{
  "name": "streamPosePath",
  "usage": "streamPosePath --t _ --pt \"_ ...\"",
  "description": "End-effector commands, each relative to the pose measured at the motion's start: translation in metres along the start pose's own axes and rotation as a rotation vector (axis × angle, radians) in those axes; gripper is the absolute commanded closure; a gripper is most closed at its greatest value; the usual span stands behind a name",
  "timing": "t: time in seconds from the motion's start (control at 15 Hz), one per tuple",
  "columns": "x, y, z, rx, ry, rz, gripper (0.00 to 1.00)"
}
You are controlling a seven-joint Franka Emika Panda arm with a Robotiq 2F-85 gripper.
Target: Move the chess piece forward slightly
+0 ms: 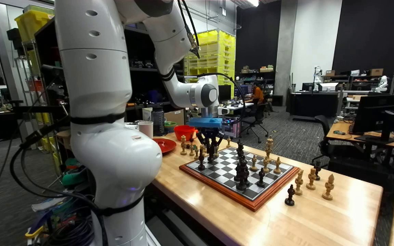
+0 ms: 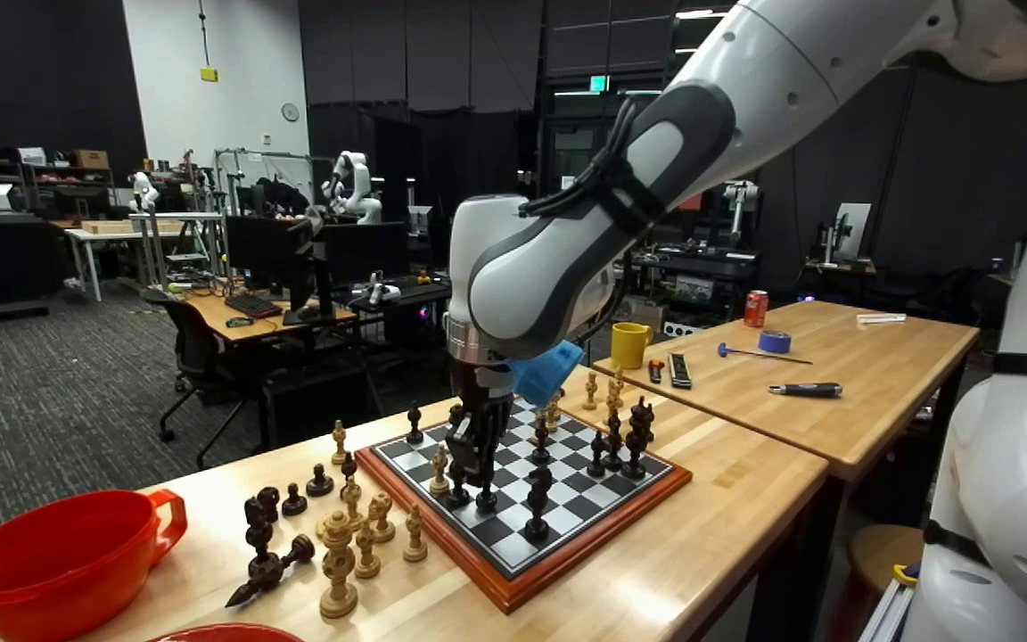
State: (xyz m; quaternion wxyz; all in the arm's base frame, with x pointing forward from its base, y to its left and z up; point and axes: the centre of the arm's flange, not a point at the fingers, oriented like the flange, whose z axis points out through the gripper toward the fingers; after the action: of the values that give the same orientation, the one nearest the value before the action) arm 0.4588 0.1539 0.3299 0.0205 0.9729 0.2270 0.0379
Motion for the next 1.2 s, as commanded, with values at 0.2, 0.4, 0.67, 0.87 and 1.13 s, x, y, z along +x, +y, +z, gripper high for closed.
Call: streamPosePath --t 0.2,0.4,0.67,0.87,1.13 --pt "-0.018 -0.013 -0.022 0.004 -0.018 -0.030 0.94" --pt "-0.023 -0.017 -0.019 0.016 -0.038 -0.035 0.94" --pt "-0.029 -0.022 -0.013 0.038 -0.054 -0.045 0.94" --pt "-0.029 -0.026 -0.009 0.051 -0.055 -0.053 0.94" --pt "-0.026 -0.030 -0.005 0.052 -0.056 -0.063 0.94"
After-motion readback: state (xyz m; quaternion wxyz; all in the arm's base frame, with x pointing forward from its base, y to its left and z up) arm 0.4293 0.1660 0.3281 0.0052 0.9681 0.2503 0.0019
